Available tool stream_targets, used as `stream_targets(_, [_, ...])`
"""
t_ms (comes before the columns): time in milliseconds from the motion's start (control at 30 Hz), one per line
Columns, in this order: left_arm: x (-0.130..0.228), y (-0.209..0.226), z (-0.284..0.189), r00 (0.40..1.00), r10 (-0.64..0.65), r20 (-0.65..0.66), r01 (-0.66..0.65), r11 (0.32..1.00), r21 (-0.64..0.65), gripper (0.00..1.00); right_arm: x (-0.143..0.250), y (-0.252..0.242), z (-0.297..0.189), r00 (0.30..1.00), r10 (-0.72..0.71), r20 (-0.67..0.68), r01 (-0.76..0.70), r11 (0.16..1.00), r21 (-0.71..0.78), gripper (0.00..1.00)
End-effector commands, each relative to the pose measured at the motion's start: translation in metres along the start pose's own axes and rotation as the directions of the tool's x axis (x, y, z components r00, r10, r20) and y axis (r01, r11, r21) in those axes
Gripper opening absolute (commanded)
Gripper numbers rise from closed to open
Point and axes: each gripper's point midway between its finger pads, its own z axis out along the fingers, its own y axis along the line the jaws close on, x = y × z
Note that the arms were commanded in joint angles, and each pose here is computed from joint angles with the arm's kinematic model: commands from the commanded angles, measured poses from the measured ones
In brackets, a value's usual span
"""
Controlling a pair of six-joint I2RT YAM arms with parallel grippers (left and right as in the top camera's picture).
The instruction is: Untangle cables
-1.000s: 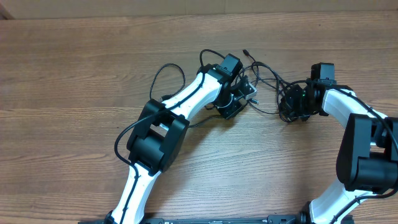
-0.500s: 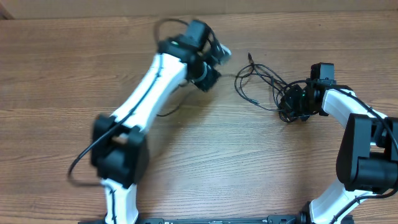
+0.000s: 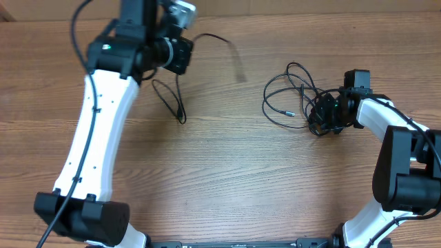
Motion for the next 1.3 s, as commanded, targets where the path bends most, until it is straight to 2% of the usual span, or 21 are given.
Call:
stream_targets(0, [-0.005, 0.020, -0.019, 0.995, -0.088, 0.037, 0.090, 0.995, -0.046, 0.04, 0.011, -0.029, 0.015, 1.000, 0.009, -0.015, -0.007, 0.994, 0.112, 0.04])
stream_targets(200, [0.014, 0.066, -0.023, 0.973, -0.230, 0.006, 0.227, 0.959, -0.168, 0.04, 0.011, -0.028, 0.015, 1.000, 0.009, -0.015, -0.007, 0.994, 0.112, 0.04])
stream_targets(367, [0.043, 0.101, -0.019, 0.955, -0.289, -0.074, 0.251, 0.912, -0.324, 0.04, 0.011, -0.028, 0.015, 1.000, 0.009, -0.015, -0.007, 0.994, 0.112, 0.04])
stream_targets(500, [0.068, 0.133, -0.010, 0.922, -0.369, -0.121, 0.275, 0.840, -0.468, 0.04, 0.011, -0.028, 0.015, 1.000, 0.009, -0.015, -0.007, 0.994, 0.112, 0.04])
stream_targets(667, [0.098, 0.168, 0.014, 0.877, -0.447, -0.177, 0.288, 0.783, -0.551, 0.04, 0.011, -0.029, 0.015, 1.000, 0.009, -0.016, -0.007, 0.994, 0.112, 0.04])
stream_targets(867, [0.147, 0.215, 0.034, 0.779, -0.589, -0.214, 0.361, 0.701, -0.615, 0.04, 0.011, -0.028, 0.015, 1.000, 0.009, -0.015, -0.007, 0.994, 0.112, 0.04])
stream_targets(1133, [0.224, 0.257, 0.032, 0.585, -0.766, -0.266, 0.447, 0.578, -0.683, 0.04, 0.011, -0.028, 0.015, 1.000, 0.009, -0.015, -0.007, 0.994, 0.112, 0.04])
stream_targets(1233, [0.243, 0.272, 0.028, 0.534, -0.807, -0.251, 0.475, 0.532, -0.701, 0.04, 0.011, -0.028, 0.015, 1.000, 0.009, -0.015, -0.007, 0.994, 0.112, 0.04])
stream_targets(1267, [0.250, 0.277, 0.026, 0.514, -0.823, -0.242, 0.497, 0.515, -0.699, 0.17, 0.011, -0.029, 0.015, 1.000, 0.009, -0.016, -0.007, 0.994, 0.112, 0.04])
